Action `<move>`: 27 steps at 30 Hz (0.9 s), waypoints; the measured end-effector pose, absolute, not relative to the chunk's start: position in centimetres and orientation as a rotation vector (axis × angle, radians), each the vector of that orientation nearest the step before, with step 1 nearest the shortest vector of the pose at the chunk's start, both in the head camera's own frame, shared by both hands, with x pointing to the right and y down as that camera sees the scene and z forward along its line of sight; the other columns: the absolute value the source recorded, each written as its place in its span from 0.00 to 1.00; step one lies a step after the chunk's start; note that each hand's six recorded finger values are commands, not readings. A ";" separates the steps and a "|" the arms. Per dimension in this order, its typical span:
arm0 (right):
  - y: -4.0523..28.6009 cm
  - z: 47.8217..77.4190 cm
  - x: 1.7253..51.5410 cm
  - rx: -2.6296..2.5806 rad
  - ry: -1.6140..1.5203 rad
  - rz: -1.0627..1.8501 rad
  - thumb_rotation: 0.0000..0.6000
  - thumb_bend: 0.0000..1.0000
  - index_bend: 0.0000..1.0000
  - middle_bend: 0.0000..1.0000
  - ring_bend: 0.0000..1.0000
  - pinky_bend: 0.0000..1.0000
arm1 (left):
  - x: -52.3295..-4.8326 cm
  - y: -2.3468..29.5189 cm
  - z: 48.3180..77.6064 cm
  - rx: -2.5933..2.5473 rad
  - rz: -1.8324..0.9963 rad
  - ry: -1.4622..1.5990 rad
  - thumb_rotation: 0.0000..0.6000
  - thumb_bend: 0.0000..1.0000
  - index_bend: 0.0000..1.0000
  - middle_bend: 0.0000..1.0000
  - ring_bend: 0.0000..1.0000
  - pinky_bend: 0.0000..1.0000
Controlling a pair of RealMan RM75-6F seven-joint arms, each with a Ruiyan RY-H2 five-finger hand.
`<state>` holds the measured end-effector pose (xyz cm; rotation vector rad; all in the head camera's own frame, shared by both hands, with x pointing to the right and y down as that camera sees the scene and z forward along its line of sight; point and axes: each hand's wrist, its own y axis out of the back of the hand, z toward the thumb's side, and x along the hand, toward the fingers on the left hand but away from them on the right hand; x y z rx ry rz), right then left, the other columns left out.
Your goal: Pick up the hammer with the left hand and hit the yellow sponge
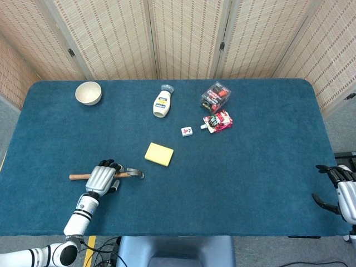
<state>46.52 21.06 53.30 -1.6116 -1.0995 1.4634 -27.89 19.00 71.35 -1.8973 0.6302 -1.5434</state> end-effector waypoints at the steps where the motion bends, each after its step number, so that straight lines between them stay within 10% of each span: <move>1: 21.1 53.3 46.6 -1.611 -1.100 1.464 1.00 0.13 0.24 0.35 0.23 0.27 | -27.9 19.0 71.3 -1.898 -1.544 0.631 1.00 0.52 0.37 0.37 0.17 0.20; 27: 21.3 53.1 46.6 -1.618 -1.108 1.464 1.00 0.13 0.24 0.36 0.23 0.27 | -28.4 18.5 71.6 -1.898 -1.533 0.704 1.00 0.63 0.63 0.67 0.46 0.25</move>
